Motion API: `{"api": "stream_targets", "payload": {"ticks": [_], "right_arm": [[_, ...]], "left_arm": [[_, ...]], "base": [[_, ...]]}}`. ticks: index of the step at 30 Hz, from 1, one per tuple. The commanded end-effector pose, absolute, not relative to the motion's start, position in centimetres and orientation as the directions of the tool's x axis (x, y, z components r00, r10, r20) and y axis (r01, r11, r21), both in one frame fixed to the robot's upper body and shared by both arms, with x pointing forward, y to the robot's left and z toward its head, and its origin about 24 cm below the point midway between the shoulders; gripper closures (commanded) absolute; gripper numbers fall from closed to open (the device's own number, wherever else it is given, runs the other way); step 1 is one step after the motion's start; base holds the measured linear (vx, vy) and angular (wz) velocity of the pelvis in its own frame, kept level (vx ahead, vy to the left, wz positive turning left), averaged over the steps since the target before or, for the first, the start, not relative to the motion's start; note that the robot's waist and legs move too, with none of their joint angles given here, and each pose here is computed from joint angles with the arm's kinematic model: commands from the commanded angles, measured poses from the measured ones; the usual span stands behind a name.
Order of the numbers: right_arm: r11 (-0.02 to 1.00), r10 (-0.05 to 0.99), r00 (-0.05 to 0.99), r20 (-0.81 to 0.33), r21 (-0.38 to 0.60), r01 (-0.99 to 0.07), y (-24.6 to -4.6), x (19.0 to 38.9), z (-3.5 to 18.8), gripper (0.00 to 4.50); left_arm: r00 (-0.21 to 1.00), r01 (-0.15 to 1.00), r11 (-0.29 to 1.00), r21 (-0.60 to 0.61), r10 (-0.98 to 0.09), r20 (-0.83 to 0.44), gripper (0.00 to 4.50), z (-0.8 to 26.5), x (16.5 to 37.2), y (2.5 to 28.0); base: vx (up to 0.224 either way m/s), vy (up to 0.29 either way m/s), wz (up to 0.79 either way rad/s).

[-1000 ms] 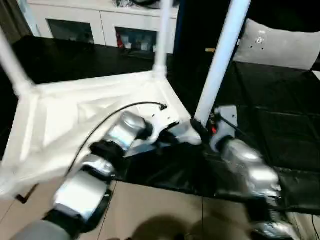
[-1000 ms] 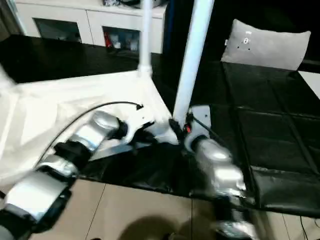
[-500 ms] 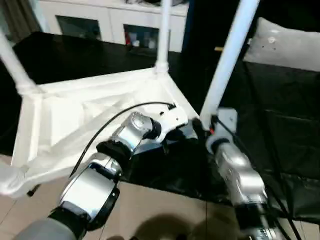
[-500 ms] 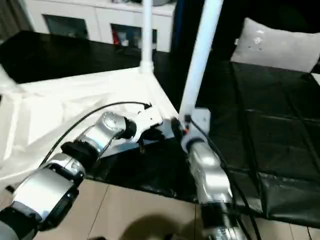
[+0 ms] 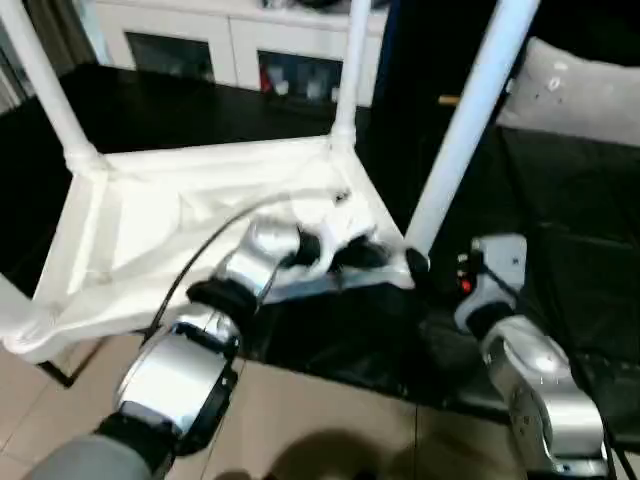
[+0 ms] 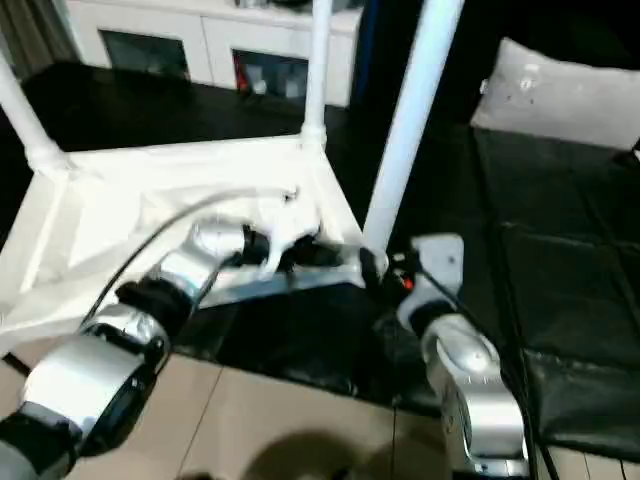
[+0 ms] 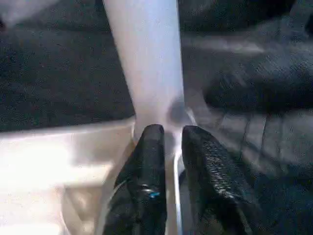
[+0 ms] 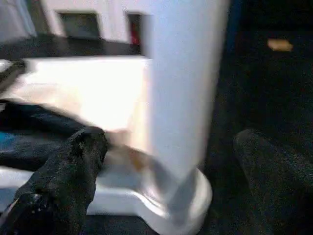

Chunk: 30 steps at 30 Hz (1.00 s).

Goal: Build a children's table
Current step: Rotate leg to tighten

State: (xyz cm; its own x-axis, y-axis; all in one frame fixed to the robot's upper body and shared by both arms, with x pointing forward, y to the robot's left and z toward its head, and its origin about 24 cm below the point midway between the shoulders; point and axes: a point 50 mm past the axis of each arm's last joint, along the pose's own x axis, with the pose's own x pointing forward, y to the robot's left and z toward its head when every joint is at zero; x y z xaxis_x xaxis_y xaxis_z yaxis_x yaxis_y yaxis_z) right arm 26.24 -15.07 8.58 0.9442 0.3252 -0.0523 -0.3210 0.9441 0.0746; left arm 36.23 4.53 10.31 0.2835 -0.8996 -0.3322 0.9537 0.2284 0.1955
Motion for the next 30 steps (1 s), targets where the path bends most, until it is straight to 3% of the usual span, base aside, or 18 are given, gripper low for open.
{"api": "stream_targets", "payload": {"ticks": [1,5,11,19,25,30], "right_arm": [[0.937,0.346,0.937,-0.051,0.076,-0.341,-15.2,26.1,9.0,0.0],[0.924,0.377,0.925,-0.052,0.086,-0.372,-14.8,25.9,9.0,0.0],[0.899,0.435,0.897,-0.082,0.097,-0.427,-13.9,26.1,8.5,0.0],[0.826,0.563,0.814,-0.143,0.113,-0.552,-11.1,26.8,7.5,0.0],[0.854,0.519,0.837,-0.174,0.066,-0.516,-9.8,29.1,7.1,0.0],[0.829,0.554,0.802,-0.223,0.068,-0.555,-8.1,31.2,6.9,0.0]], "left_arm": [[0.313,0.949,0.28,0.145,-0.892,-0.327,3.37,10.2,36.2,6.1],[0.358,0.932,0.354,0.075,-0.868,-0.345,3.09,10.2,35.7,9.0],[0.401,0.892,0.451,-0.037,-0.826,-0.397,2.88,10.3,30.9,14.6],[0.441,0.834,0.542,-0.106,-0.769,-0.462,2.88,10.5,25.4,16.2],[0.437,0.791,0.587,-0.172,-0.74,-0.511,2.88,9.9,22.7,16.1],[0.474,0.693,0.714,-0.102,-0.558,-0.681,2.88,8.0,21.5,18.0]], "base": [[0.0,0.0,0.0],[0.0,0.0,0.0],[0.0,0.0,0.0],[0.0,0.0,0.0],[0.0,0.0,0.0],[0.0,0.0,0.0]]}}
